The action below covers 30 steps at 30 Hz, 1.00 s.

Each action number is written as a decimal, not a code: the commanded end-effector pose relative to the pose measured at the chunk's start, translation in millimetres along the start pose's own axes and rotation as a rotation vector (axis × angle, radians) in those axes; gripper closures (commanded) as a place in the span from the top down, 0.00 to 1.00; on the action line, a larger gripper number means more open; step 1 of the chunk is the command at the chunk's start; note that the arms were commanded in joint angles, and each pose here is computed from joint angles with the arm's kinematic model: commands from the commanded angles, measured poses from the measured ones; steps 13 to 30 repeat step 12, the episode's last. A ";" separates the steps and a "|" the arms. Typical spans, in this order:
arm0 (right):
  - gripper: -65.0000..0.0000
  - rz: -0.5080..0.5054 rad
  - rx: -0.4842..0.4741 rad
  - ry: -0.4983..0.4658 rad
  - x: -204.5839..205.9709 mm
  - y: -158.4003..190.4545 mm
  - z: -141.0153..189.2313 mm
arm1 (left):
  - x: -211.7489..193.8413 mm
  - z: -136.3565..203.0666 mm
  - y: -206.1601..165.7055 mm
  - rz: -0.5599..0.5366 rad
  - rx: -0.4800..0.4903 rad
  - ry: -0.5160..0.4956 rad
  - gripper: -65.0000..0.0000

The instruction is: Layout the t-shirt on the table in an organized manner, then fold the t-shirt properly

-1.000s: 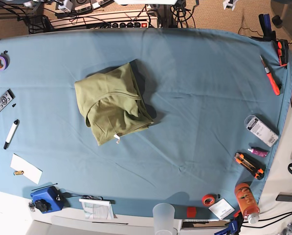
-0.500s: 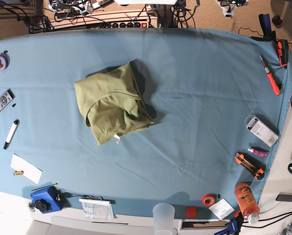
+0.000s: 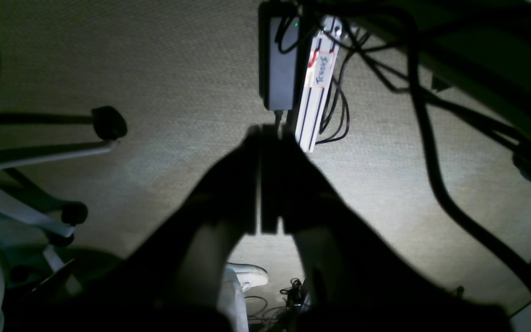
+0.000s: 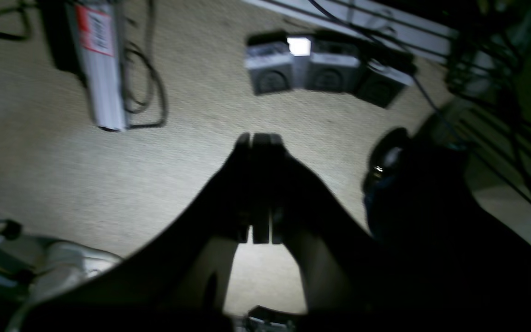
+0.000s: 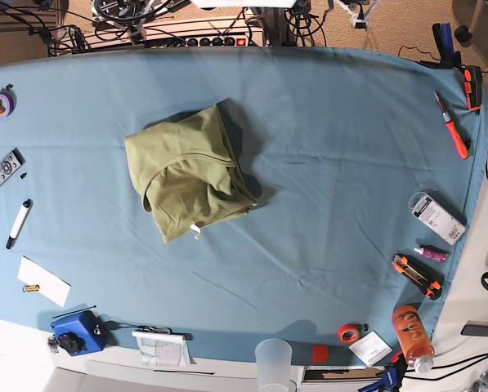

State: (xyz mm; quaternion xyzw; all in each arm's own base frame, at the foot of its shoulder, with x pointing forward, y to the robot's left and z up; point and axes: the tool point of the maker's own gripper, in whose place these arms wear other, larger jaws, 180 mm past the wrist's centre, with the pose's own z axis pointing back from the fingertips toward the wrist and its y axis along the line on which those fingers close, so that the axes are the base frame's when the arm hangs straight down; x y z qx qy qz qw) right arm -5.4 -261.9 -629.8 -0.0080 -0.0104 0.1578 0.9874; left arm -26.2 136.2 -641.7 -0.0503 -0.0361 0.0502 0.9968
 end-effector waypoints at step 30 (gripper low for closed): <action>0.00 -0.003 0.020 -0.018 10.2 6.1 -1.2 | 1.0 1.7 3.8 -0.008 0.007 -0.009 0.00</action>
